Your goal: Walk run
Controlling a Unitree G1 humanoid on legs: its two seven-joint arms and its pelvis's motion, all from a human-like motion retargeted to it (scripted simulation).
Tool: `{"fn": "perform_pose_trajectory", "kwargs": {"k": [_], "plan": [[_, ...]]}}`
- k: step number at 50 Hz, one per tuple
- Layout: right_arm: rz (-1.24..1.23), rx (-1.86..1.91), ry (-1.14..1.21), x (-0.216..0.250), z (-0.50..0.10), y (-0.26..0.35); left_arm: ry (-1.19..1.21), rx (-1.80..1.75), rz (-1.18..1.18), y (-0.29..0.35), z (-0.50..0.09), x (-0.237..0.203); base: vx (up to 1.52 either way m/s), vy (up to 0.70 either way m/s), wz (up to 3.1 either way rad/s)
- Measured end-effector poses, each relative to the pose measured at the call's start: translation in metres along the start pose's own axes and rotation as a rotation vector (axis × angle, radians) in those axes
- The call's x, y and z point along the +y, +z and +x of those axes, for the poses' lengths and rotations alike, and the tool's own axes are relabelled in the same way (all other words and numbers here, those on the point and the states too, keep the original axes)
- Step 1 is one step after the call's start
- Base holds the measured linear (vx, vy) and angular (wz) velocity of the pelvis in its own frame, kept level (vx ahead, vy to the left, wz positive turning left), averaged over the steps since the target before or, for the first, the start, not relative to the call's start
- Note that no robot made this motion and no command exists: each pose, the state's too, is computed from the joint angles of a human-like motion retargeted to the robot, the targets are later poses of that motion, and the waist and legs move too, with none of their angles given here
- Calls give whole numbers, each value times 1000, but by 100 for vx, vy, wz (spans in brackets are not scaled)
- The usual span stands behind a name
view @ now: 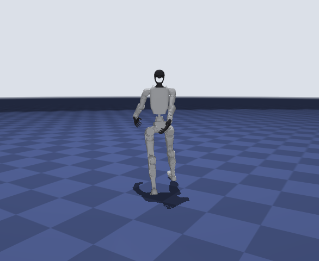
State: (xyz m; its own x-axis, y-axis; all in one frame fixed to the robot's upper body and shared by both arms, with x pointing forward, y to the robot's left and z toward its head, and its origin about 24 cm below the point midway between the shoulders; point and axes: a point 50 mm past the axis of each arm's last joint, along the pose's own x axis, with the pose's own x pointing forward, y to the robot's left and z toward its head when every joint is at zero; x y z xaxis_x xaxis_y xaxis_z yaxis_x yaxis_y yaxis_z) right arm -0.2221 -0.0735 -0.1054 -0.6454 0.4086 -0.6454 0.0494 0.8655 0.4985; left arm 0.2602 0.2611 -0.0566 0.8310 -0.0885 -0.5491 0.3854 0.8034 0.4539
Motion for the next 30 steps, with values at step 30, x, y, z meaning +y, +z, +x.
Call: {"fn": "perform_pose_trajectory", "kwargs": {"k": [30], "plan": [[14,-1499,-1031,-182,-388,231,-1115,1569,-522,-153,-401,-313,119,-29,-31]]}}
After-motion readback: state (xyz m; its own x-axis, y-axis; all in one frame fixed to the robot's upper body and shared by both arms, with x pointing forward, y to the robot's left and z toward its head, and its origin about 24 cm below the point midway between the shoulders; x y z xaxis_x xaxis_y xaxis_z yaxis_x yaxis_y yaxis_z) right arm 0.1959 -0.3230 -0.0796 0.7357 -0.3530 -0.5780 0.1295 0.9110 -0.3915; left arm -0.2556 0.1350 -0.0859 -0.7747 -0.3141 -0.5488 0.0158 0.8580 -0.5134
